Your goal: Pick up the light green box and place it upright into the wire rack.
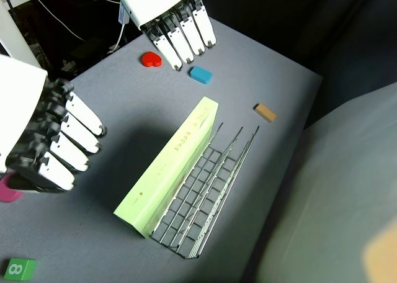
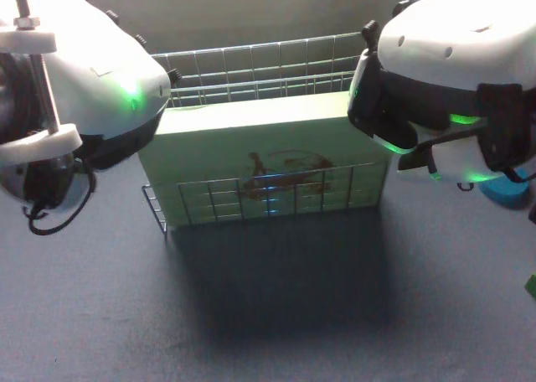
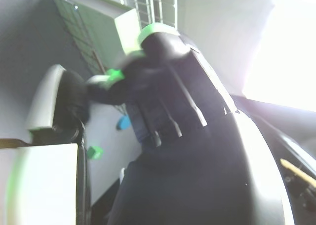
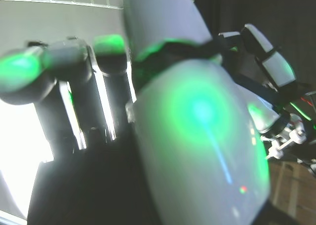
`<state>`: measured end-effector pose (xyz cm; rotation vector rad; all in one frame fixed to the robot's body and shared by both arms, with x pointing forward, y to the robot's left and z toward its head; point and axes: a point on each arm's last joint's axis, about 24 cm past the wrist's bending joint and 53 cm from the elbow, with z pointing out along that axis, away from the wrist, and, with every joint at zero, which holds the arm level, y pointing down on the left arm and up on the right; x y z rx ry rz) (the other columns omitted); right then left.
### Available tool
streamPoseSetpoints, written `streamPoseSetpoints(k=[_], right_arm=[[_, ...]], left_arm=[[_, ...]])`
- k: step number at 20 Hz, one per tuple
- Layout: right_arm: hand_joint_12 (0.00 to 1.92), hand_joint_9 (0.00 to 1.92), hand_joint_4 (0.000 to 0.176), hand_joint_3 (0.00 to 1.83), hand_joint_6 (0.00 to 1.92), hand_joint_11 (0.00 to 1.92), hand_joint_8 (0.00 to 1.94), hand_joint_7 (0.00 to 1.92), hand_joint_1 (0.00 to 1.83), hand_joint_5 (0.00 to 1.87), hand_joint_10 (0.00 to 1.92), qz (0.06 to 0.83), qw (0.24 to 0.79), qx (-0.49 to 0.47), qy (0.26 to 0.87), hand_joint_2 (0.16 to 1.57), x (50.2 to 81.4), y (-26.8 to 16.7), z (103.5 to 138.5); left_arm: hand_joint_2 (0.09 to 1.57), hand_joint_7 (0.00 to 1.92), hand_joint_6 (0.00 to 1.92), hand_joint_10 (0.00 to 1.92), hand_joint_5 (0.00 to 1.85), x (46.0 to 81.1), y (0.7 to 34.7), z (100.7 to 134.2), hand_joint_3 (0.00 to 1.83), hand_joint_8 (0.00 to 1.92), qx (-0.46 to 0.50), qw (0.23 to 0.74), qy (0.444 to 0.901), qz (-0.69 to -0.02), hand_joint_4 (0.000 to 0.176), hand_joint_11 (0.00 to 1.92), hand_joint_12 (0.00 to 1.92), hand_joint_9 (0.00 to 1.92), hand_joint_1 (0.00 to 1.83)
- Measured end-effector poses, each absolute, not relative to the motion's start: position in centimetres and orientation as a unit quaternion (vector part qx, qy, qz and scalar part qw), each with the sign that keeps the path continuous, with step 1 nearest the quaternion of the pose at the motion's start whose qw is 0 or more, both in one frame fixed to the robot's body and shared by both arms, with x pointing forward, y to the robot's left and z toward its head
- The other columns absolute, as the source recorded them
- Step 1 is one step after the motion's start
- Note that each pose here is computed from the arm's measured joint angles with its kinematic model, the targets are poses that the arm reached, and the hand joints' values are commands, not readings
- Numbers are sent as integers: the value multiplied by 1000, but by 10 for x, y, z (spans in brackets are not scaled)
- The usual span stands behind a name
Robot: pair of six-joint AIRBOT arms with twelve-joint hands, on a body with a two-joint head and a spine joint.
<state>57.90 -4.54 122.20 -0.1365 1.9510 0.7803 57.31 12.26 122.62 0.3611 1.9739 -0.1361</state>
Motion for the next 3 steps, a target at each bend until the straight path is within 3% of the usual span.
streamPoseSetpoints(k=[3], right_arm=[[1921, 1442, 0, 24, 1921, 1663, 1941, 1348, 1471, 1117, 1921, 330, 494, -64, 802, 1179, 579, -43, 1222]], left_arm=[[1150, 1211, 1921, 1921, 1062, 573, 123, 1226, 0, 1921, 152, 536, 829, -56, 0, 1341, 1921, 1265, 1292]])
